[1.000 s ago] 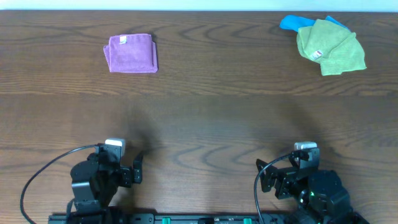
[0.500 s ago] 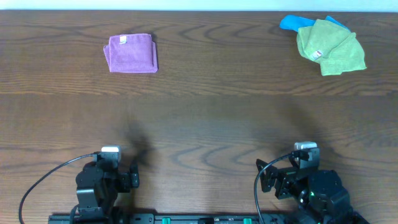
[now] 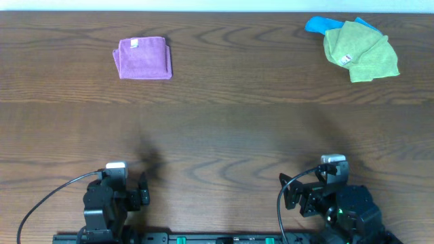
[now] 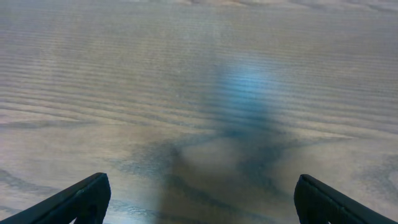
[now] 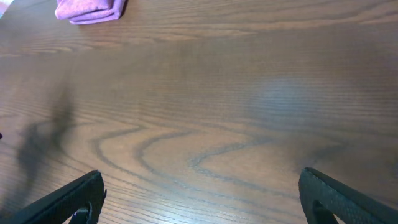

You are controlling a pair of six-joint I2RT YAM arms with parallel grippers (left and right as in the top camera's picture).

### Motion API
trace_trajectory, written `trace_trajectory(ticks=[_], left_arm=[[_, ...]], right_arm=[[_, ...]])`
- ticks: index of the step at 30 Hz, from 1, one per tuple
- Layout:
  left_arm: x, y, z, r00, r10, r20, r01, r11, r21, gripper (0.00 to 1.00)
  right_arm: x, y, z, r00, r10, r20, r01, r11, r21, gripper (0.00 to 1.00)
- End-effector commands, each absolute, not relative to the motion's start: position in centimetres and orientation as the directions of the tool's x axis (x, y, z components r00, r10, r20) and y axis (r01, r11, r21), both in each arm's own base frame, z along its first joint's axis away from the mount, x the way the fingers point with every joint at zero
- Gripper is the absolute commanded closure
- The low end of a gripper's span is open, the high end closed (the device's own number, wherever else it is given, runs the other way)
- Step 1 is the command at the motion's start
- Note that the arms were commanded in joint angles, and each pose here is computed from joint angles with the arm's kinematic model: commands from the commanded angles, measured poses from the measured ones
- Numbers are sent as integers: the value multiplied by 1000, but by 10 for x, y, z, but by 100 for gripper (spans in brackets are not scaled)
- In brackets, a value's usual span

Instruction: Fold the cloth

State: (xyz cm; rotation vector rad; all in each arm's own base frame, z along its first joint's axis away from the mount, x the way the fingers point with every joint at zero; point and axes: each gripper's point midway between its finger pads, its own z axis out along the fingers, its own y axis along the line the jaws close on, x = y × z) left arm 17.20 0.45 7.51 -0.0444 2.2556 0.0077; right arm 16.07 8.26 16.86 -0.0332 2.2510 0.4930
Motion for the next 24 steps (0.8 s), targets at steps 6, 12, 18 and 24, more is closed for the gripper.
trace_trajectory(ticks=[6, 12, 18, 24], left_arm=[[161, 8, 61, -680, -26, -733, -49, 999, 9, 5], [161, 8, 61, -680, -27, -733, -49, 999, 9, 5], [161, 8, 61, -680, -27, -733, -49, 999, 9, 5], [161, 8, 61, -680, -27, -733, -49, 999, 9, 5]], right_arm=[[161, 80, 168, -669, 153, -727, -163, 925, 344, 1], [161, 80, 168, -669, 153, -727, -163, 925, 344, 1], [161, 80, 168, -669, 153, -727, -163, 925, 344, 1], [161, 80, 168, -669, 153, -727, -163, 925, 344, 1]])
